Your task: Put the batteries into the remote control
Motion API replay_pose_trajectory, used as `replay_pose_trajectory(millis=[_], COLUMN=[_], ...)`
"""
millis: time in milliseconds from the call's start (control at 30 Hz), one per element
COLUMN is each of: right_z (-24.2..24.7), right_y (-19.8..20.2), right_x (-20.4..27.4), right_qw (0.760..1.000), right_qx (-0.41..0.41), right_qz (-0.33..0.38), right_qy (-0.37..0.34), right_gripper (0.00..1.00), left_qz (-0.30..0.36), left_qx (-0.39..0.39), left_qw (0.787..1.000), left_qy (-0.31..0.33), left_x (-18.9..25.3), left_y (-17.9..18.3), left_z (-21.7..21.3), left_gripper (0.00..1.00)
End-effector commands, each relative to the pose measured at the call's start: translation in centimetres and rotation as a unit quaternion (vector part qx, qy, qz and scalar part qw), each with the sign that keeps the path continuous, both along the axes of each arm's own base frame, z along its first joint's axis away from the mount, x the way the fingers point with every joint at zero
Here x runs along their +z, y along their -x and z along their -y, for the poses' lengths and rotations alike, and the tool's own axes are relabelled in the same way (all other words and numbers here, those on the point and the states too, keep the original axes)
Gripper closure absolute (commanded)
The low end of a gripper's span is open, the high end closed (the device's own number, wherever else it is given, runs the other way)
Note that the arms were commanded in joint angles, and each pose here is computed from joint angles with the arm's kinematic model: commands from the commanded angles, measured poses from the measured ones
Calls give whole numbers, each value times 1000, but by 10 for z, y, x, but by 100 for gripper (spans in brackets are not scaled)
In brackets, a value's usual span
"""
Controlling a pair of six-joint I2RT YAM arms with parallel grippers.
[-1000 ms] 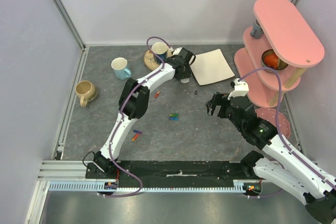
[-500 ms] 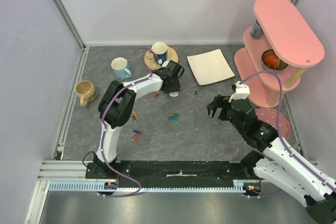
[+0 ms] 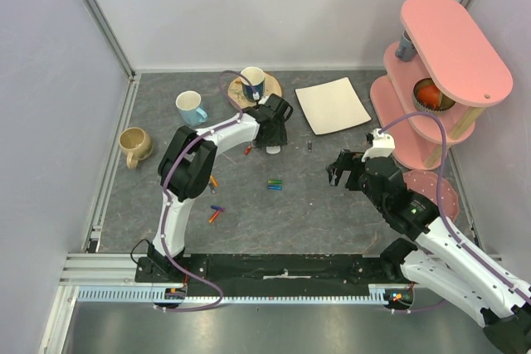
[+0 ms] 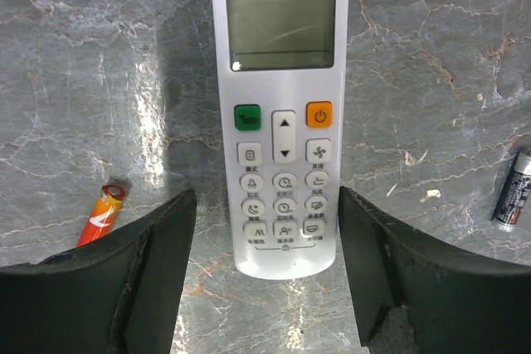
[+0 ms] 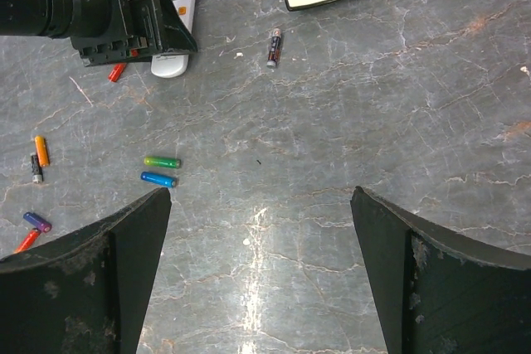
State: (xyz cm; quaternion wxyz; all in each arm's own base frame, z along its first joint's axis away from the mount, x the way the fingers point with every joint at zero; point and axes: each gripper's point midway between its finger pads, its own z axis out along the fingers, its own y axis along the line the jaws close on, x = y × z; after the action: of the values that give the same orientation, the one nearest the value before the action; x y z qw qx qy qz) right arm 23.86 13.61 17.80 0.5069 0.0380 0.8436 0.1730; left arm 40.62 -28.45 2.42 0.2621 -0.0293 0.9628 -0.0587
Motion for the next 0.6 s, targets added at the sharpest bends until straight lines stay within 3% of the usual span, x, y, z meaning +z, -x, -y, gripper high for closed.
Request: replay_pose_trajectory(millis=[0,567], right_z=[-3,-2], right_y=[0,0], right_x=[1,-4], right_qw=[1000,1000], right_qx=[0,-2], right_qz=[1,-5], right_qy=[-13,-9], right_gripper=[2,2], left_qz=[8,6], left_qx=[-20,-35], left_qw=[999,996], left_qy=[-45,-84], left_x=[1,-7], left_y=[-12,-36], left_z=[-6,-3], left_gripper=[26,32])
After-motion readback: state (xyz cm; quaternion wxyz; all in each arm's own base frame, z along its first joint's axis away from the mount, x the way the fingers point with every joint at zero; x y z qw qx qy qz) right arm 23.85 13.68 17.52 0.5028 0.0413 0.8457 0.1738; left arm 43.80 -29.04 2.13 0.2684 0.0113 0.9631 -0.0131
